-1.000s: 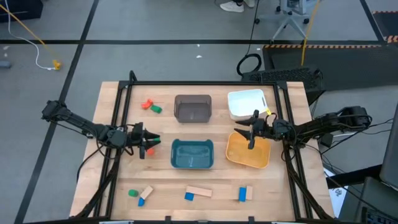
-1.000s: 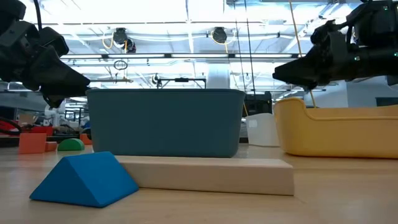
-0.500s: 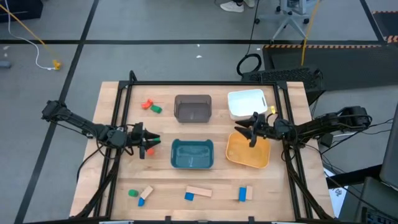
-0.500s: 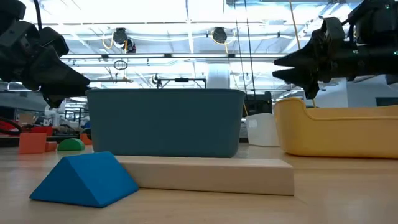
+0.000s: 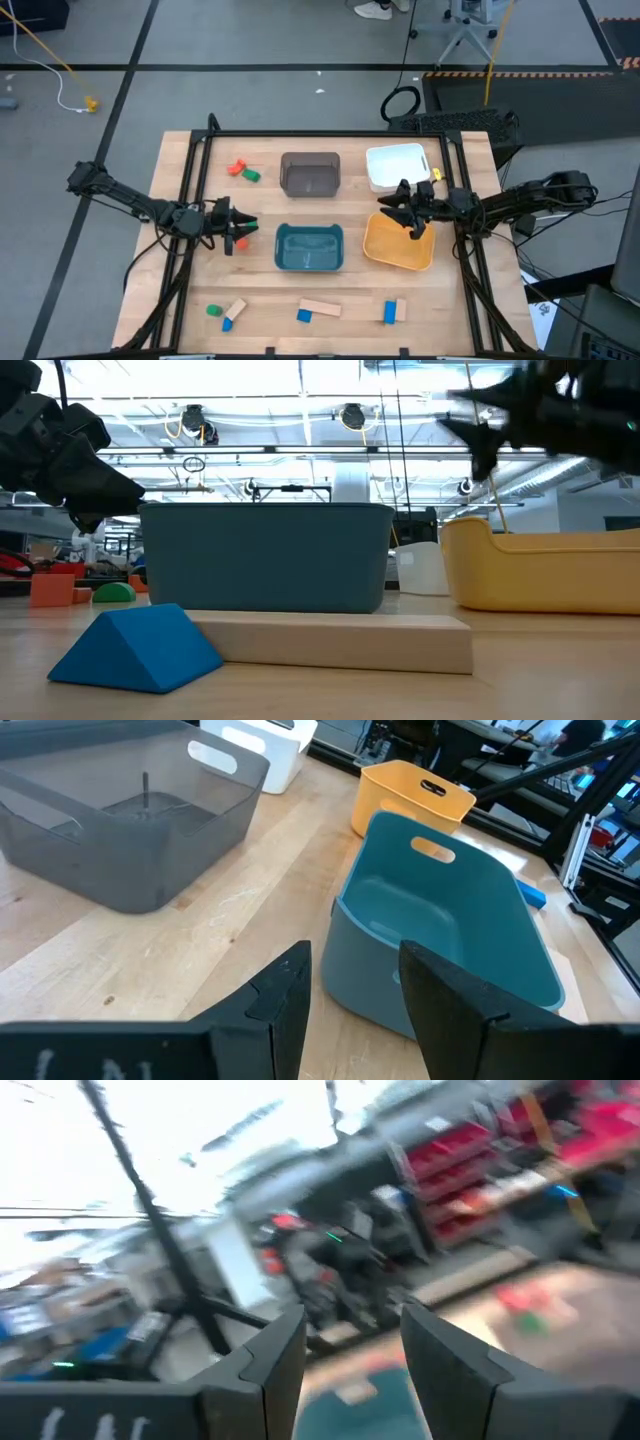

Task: Sort & place blocks by color
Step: Put the right brown block into the white bin

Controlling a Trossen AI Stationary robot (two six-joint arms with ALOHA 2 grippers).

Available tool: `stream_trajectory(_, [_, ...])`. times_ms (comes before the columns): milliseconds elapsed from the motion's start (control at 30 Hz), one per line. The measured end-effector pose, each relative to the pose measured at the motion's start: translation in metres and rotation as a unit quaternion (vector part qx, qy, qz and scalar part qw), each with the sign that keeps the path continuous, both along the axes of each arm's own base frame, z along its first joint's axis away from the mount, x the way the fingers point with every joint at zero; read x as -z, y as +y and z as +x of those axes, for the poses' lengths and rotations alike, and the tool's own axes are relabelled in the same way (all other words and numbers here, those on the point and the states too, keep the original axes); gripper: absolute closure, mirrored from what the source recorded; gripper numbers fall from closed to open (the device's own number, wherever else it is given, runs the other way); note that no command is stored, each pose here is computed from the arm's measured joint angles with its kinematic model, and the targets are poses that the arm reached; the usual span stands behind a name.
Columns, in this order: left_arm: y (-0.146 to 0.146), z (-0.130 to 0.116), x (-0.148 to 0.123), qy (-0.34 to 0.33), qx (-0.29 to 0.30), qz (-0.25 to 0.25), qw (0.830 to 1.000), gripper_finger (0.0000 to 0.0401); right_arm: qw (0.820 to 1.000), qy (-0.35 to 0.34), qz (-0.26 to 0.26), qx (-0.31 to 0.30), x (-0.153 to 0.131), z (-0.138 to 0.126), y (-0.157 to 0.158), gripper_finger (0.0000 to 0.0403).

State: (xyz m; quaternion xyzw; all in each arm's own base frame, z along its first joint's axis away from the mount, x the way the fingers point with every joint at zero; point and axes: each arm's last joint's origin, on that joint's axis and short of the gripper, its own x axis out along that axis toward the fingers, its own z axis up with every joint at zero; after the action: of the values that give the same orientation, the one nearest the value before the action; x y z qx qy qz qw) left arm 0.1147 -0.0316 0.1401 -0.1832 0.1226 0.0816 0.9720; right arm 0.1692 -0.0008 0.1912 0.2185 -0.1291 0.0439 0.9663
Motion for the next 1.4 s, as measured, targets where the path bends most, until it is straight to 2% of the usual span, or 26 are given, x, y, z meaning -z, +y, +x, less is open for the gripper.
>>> stream_trajectory(133, [0.0,0.0,0.0,0.0,0.0,0.0,1.0,0.0247,0.999,0.022,-0.032,-0.029,-0.018,0.018,0.002,0.0245])
stream_trajectory(300, [0.0,0.0,0.0,0.0,0.0,0.0,1.0,0.0247,0.99,0.119,-0.066,-0.039,-0.036,0.042,0.002,0.0245])
stream_trajectory(433, [0.0,0.0,0.0,0.0,0.0,0.0,1.0,0.0247,0.976,0.196,-0.077,-0.051,-0.05,0.053,0.006,0.0245])
stream_trajectory(567, [0.0,0.0,0.0,-0.001,0.0,0.0,1.0,0.0247,0.969,0.225,-0.063,-0.08,-0.062,0.056,0.019,0.0245])
stream_trajectory(733, [0.0,0.0,0.0,-0.001,0.0,0.0,1.0,0.0247,0.963,0.225,-0.039,-0.145,-0.075,0.054,0.05,0.0245])
stream_trajectory(933, [0.0,0.0,0.0,-0.001,0.0,0.0,1.0,0.0247,0.958,0.219,-0.041,-0.181,-0.081,0.044,0.095,0.0245])
stream_trajectory(1133, [0.0,0.0,0.0,-0.001,0.0,0.0,1.0,0.0247,0.951,0.245,-0.046,-0.184,-0.07,0.037,0.14,0.0245])
stream_trajectory(1400, [0.0,0.0,0.0,-0.001,0.0,0.0,1.0,0.0247,0.934,0.298,-0.044,-0.192,-0.057,0.042,0.186,0.0245])
